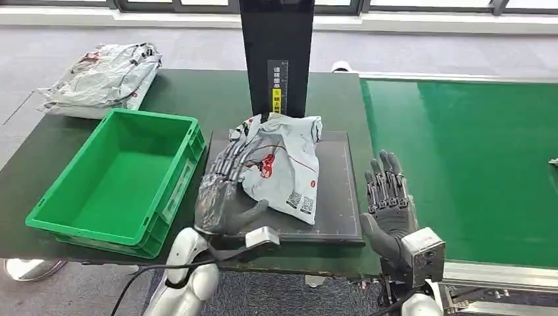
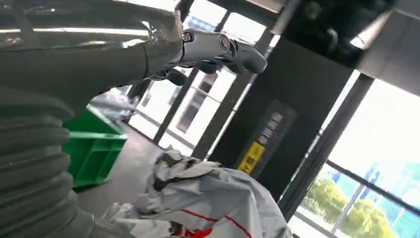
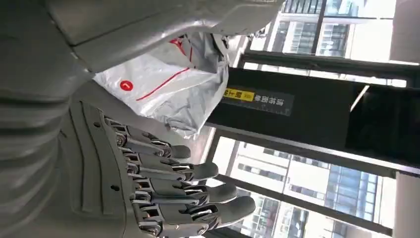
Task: Moved the parcel from conveyor to table for the left to box.
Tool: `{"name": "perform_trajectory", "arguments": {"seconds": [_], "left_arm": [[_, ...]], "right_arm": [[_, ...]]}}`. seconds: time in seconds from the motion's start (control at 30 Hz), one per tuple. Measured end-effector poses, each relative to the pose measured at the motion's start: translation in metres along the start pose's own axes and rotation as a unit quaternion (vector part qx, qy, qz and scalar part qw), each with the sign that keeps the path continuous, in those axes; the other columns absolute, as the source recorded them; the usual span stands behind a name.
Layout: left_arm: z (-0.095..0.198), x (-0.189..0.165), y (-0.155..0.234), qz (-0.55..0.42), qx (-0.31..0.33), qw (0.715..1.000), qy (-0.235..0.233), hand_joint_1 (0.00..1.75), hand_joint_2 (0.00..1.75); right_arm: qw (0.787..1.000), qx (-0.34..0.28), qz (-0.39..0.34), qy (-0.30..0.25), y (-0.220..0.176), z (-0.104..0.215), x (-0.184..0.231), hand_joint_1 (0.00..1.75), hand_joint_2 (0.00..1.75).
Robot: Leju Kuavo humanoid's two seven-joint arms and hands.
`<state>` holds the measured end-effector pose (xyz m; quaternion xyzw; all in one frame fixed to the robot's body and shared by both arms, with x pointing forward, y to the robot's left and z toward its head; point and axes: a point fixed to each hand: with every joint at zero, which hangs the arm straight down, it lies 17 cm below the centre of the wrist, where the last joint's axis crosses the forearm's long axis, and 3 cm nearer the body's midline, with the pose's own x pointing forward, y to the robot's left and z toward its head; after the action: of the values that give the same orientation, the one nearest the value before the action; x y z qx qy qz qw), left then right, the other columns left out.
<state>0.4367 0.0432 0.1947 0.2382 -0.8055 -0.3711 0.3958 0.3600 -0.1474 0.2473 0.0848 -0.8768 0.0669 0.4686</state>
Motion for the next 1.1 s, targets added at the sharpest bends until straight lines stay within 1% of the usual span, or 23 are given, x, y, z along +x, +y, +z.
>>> {"name": "perform_trajectory", "arguments": {"seconds": [0.07, 0.13, 0.23, 0.37, 0.47, 0.53, 0.6, 0.7, 0.83, 1.1], "left_arm": [[-0.013, 0.003, -0.024, -0.044, -0.050, 0.998, -0.014, 0.00, 1.75], [-0.019, 0.005, -0.053, -0.074, -0.105, 0.991, -0.031, 0.00, 1.75], [-0.019, 0.005, -0.094, -0.095, -0.180, 0.978, -0.047, 0.00, 1.75], [-0.004, -0.004, -0.144, -0.108, -0.281, 0.952, -0.056, 0.00, 1.75], [0.008, -0.016, -0.164, -0.115, -0.341, 0.932, -0.051, 0.00, 1.75], [0.019, -0.029, -0.174, -0.120, -0.377, 0.918, -0.039, 0.00, 1.75], [0.020, -0.042, -0.175, -0.136, -0.401, 0.906, -0.023, 1.75, 1.75], [0.023, -0.068, -0.172, -0.177, -0.429, 0.886, 0.007, 1.75, 1.75], [0.026, -0.100, -0.163, -0.222, -0.439, 0.869, 0.048, 1.75, 1.75], [0.017, -0.136, -0.139, -0.276, -0.421, 0.859, 0.093, 1.75, 1.75]], "right_arm": [[1.000, 0.004, -0.005, 0.000, 0.002, -0.001, 0.000, 0.00, 1.75], [1.000, 0.009, -0.010, 0.000, 0.006, -0.001, 0.001, 0.00, 1.75], [1.000, 0.015, -0.013, 0.001, 0.011, -0.002, 0.001, 0.00, 1.75], [1.000, 0.020, -0.018, 0.001, 0.017, -0.005, 0.003, 0.00, 1.75], [1.000, 0.023, -0.019, 0.000, 0.018, -0.004, 0.003, 0.00, 1.75], [0.999, 0.024, -0.023, -0.003, 0.020, -0.002, 0.004, 0.00, 1.75], [0.999, 0.026, -0.026, -0.004, 0.021, -0.001, 0.003, 0.00, 1.75], [0.999, 0.028, -0.030, -0.005, 0.022, 0.000, 0.001, 0.00, 1.75], [0.999, 0.029, -0.036, 0.000, 0.023, 0.001, -0.005, 0.00, 1.75], [0.998, 0.032, -0.048, 0.000, 0.025, -0.001, -0.010, 0.00, 1.75]]}}
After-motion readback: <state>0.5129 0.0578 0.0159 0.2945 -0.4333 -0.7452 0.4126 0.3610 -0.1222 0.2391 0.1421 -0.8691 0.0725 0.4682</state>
